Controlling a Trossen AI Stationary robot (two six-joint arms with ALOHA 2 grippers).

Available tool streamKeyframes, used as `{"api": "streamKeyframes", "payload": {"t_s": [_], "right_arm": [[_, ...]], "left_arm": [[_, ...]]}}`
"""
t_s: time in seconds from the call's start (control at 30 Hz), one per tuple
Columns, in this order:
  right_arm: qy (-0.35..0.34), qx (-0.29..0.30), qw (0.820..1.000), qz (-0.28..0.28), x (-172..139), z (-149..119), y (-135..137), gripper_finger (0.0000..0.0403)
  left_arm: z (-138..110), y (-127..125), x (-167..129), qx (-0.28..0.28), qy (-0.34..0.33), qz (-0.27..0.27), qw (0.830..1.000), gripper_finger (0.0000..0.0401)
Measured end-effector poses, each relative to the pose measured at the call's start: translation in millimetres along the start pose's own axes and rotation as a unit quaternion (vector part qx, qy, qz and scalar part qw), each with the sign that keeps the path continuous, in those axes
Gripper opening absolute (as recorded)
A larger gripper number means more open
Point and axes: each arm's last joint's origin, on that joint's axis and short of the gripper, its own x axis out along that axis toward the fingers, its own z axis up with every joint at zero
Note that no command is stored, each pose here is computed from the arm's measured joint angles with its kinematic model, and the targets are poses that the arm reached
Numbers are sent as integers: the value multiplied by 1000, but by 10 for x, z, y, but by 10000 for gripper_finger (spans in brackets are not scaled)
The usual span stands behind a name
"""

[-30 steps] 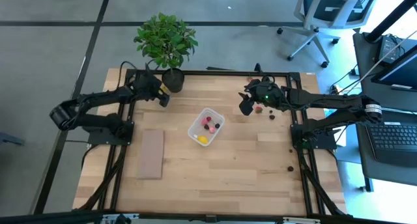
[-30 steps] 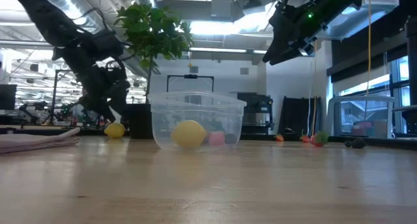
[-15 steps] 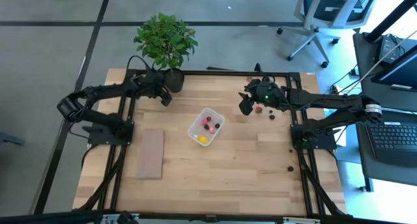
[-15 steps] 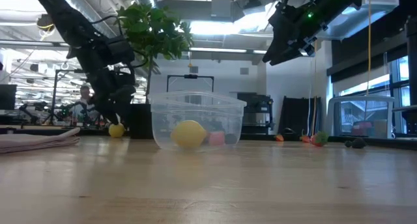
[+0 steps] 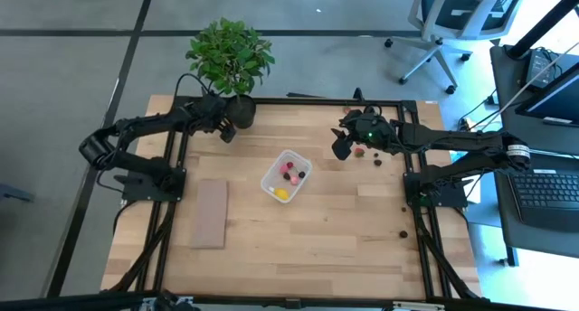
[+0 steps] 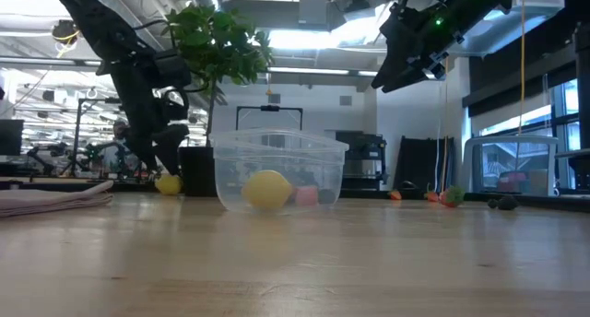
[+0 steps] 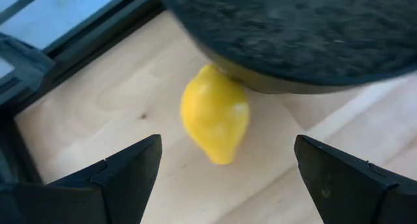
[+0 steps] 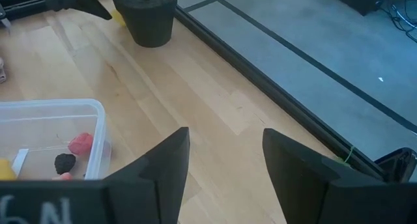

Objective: Pick and placing Produce into tupperware
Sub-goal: Put the lemon into the transparent bin

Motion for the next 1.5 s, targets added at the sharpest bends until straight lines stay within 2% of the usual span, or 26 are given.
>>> {"api": "streamKeyframes", "payload": {"t_s": [0.2, 0.37, 0.6, 0.77, 1.2, 1.5], "right_arm": [[0, 1, 1000, 0, 0, 0, 0, 197], [0, 2, 1000, 0, 0, 1, 0, 197], [-1, 14, 1000, 1, 0, 2, 1, 197], [-1, 14, 1000, 1, 0, 2, 1, 197], [-1, 16, 1000, 0, 0, 2, 1, 197], [-1, 28, 1000, 2, -2, 1, 6, 197]], "left_arm": [[19, 91, 60, 0, -1, 6, 1000, 344], [27, 78, 80, -8, -3, -11, 1000, 344], [-1, 59, 195, -22, 21, -7, 1000, 344], [-20, 25, 288, -34, 33, 0, 999, 344], [-33, -74, 354, -23, 30, 47, 998, 344], [-27, -74, 355, -26, 27, 48, 998, 344]]}}
